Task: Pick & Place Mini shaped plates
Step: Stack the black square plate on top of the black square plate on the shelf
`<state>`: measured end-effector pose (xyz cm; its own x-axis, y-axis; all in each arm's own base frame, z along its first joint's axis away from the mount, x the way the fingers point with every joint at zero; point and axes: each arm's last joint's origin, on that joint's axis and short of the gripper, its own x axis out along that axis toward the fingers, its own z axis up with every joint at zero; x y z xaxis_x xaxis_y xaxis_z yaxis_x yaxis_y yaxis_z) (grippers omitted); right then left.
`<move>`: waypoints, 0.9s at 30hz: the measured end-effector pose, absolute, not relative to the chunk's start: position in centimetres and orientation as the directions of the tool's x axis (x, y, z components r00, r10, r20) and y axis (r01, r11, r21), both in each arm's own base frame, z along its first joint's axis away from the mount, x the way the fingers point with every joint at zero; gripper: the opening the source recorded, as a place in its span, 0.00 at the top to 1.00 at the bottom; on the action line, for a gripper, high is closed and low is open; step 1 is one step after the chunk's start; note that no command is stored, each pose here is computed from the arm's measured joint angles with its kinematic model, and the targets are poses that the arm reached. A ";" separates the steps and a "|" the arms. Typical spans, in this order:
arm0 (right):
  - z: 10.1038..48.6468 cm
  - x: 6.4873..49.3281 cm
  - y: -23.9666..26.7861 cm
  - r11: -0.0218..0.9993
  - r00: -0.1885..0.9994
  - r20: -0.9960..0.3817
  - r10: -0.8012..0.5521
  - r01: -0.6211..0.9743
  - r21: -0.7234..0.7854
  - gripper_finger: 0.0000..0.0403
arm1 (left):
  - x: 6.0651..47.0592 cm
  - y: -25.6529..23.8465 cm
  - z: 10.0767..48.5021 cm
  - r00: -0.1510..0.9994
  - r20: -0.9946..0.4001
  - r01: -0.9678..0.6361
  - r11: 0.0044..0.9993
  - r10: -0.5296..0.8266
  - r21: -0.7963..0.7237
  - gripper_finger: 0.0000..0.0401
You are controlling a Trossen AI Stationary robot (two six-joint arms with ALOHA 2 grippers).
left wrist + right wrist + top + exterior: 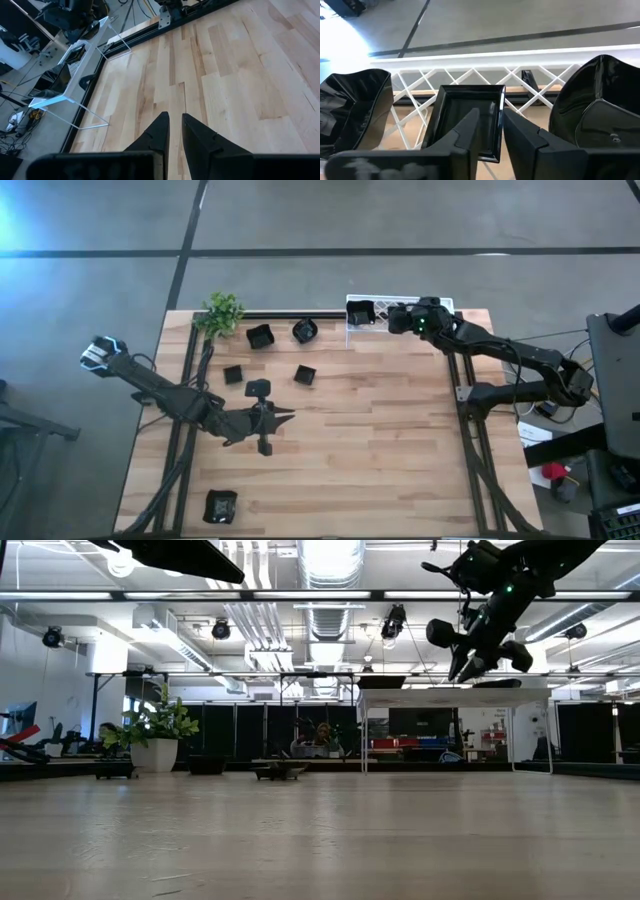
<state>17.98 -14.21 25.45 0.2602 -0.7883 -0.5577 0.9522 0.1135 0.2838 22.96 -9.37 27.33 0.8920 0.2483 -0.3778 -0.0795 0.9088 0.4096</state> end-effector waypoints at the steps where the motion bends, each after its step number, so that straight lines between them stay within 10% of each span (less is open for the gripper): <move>1: 25.5 18.0 -14.2 0.117 0.261 -0.556 -0.789 0.953 0.280 0.78 | 23.0 -9.4 27.3 0.892 -0.378 -0.080 0.909 0.248 0.410 0.88; 27: 28.5 19.3 -3.8 0.767 0.689 -0.455 -0.564 0.641 0.019 0.98 | 22.0 -9.6 25.4 0.821 -0.557 0.023 0.967 0.126 0.252 0.88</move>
<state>19.34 -3.75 28.51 0.6887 -0.5641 -0.4555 0.6412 0.7671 0.0194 21.96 -9.61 25.38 0.8209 0.1260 -0.5570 0.0227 0.9674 0.2521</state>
